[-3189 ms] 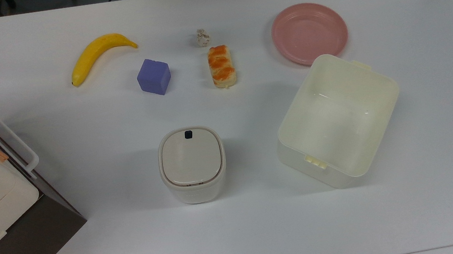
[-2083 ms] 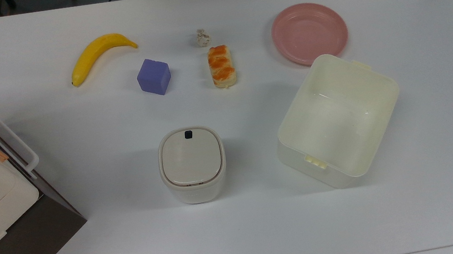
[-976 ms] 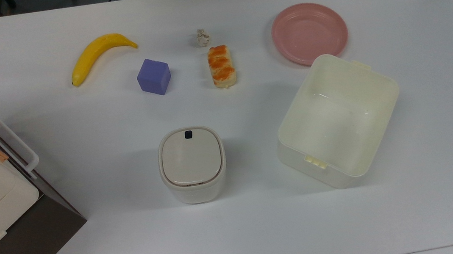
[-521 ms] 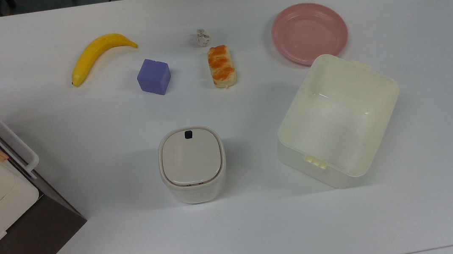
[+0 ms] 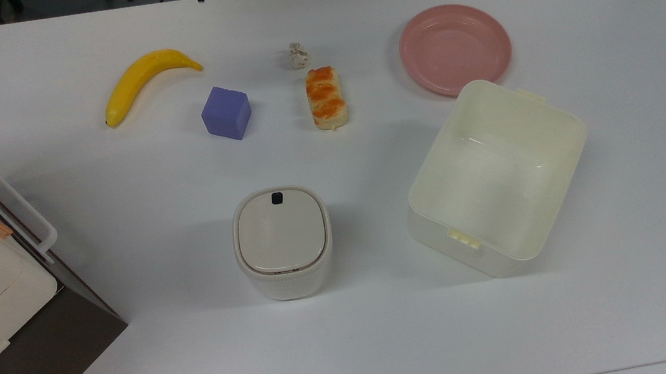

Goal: Open the trash can
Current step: 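Move the gripper down over the cream trash can's lid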

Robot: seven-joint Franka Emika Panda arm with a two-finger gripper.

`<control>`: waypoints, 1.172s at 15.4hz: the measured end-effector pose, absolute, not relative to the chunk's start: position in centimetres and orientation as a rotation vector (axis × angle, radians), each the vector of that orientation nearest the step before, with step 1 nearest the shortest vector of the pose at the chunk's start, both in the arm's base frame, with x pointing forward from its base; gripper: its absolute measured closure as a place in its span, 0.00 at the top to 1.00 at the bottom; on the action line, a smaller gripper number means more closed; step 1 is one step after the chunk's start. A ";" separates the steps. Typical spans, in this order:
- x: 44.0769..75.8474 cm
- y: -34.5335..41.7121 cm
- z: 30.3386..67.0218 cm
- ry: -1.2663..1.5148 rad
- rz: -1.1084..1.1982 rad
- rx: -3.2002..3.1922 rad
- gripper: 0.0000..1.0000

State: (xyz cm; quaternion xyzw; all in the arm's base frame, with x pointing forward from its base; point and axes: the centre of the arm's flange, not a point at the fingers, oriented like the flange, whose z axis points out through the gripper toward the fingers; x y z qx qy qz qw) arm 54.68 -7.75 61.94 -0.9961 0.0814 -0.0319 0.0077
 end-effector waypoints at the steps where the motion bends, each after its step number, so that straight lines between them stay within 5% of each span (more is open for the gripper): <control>1: 55.5 -7.2 61.5 0.237 -0.134 -3.126 0.89; 9: 59.2 -5.1 57.0 0.140 -0.160 -3.217 0.01; 18: 65.0 -3.3 48.5 0.069 -0.264 -3.269 0.01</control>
